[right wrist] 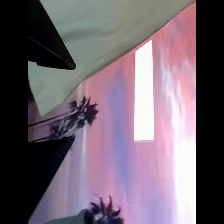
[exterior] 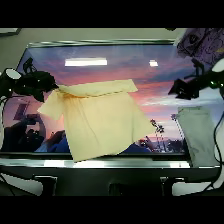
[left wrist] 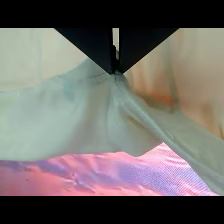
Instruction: Fold the clothes and pants, and hang the long-sleeved shirts on hangers.
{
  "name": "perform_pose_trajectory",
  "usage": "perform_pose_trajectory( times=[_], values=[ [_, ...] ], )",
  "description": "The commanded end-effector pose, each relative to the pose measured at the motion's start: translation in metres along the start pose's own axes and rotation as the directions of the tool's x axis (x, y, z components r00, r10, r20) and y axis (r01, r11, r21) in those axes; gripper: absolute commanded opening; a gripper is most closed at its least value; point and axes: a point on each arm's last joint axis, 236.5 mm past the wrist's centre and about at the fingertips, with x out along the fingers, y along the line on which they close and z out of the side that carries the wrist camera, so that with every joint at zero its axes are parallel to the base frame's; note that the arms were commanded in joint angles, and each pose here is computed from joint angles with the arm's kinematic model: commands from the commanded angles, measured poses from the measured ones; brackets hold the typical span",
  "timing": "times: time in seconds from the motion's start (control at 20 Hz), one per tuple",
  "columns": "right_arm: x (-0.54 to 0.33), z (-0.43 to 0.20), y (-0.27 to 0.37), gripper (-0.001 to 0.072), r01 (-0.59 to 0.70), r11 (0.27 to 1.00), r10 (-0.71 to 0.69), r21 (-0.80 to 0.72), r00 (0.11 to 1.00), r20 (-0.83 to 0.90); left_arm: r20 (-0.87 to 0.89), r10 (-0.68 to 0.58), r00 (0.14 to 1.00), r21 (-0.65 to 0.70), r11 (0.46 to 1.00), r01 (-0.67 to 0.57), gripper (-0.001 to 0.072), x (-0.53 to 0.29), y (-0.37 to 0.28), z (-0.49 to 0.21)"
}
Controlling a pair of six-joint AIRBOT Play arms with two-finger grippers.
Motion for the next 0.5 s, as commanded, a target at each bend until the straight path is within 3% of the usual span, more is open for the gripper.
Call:
perform_pose_trajectory(
  times=[0.0, 0.2, 0.45],
  values=[
    [0.028, -0.066, -0.028, 0.0556, -0.068, 0.993, 0.077, 0.095, 0.993, -0.093, -0.018, -0.002, 1.0, 0.001, 1.0, 0.002, 0.0015, -0.001, -0.001, -0.004],
    [0.085, -0.1, -0.008, 0.0556, -0.219, 0.963, 0.236, 0.154, 0.967, -0.1, -0.021, -0.002, 1.0, 0.001, 1.0, 0.002, 0.0016, -0.001, -0.001, -0.005],
    [0.124, -0.119, 0.008, 0.0555, -0.228, 0.966, 0.24, 0.126, 0.966, -0.098, -0.022, -0.002, 1.0, 0.001, 1.0, 0.002, 0.0016, -0.001, -0.001, -0.005]
  ],
)
